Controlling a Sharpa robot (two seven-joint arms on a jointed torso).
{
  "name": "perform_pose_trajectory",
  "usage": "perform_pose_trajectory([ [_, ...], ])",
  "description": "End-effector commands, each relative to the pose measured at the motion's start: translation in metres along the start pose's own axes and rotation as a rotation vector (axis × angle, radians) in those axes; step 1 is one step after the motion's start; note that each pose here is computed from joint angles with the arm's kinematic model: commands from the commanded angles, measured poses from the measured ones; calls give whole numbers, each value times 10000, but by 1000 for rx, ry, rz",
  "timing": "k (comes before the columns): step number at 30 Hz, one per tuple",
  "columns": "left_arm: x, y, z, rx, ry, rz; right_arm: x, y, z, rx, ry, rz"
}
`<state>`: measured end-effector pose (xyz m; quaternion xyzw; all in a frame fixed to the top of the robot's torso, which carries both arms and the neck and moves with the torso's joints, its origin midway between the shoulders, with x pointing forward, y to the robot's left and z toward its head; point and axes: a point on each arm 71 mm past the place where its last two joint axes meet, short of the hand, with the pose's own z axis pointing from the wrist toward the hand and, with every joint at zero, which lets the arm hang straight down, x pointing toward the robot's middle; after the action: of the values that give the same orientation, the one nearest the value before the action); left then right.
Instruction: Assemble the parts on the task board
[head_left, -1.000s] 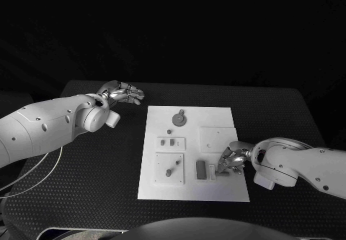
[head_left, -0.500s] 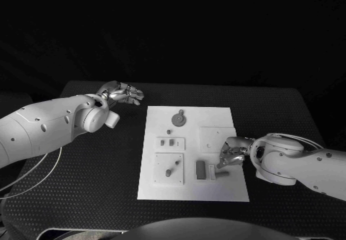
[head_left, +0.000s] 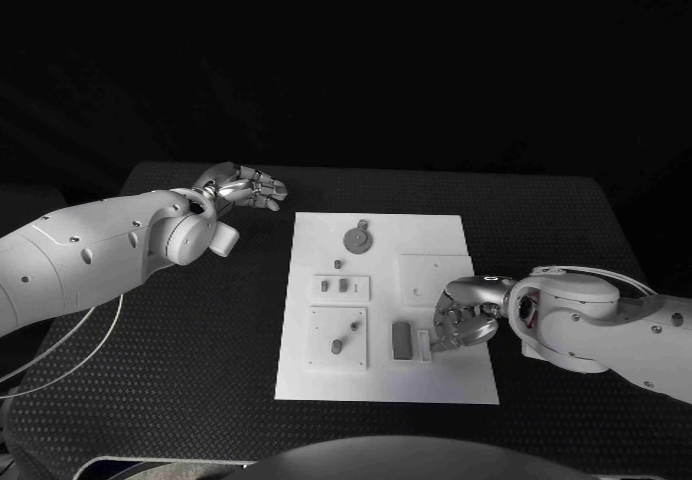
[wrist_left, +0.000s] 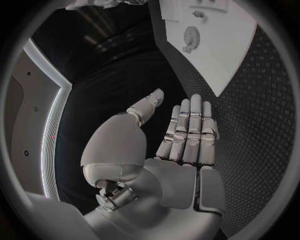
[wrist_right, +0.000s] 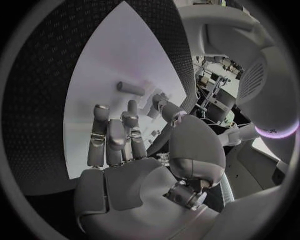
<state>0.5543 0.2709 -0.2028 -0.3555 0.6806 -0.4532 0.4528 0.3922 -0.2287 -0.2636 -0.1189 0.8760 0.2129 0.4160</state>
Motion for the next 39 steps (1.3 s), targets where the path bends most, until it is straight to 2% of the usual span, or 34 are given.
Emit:
perform_pose_trajectory([
  [1,28,-16,7,7,17,-9,73,87,-3,-85,88,-148],
  [6,27,-15,7,6,18,-9,77,94,7,-76,93,-241],
  [18,21,-11,3,3,20,-9,-3,167,125,-63,-6,-481],
  [22,18,-9,1,3,20,-9,15,182,154,-62,1,-518],
  [28,15,-7,-2,1,20,-10,112,158,160,-53,57,-545],
  [31,12,-5,-3,0,20,-10,121,160,158,-56,66,-534],
  [36,22,-7,1,0,24,-10,101,164,158,-63,36,-525],
  [39,23,-7,1,0,24,-10,65,170,159,-66,-17,-515],
])
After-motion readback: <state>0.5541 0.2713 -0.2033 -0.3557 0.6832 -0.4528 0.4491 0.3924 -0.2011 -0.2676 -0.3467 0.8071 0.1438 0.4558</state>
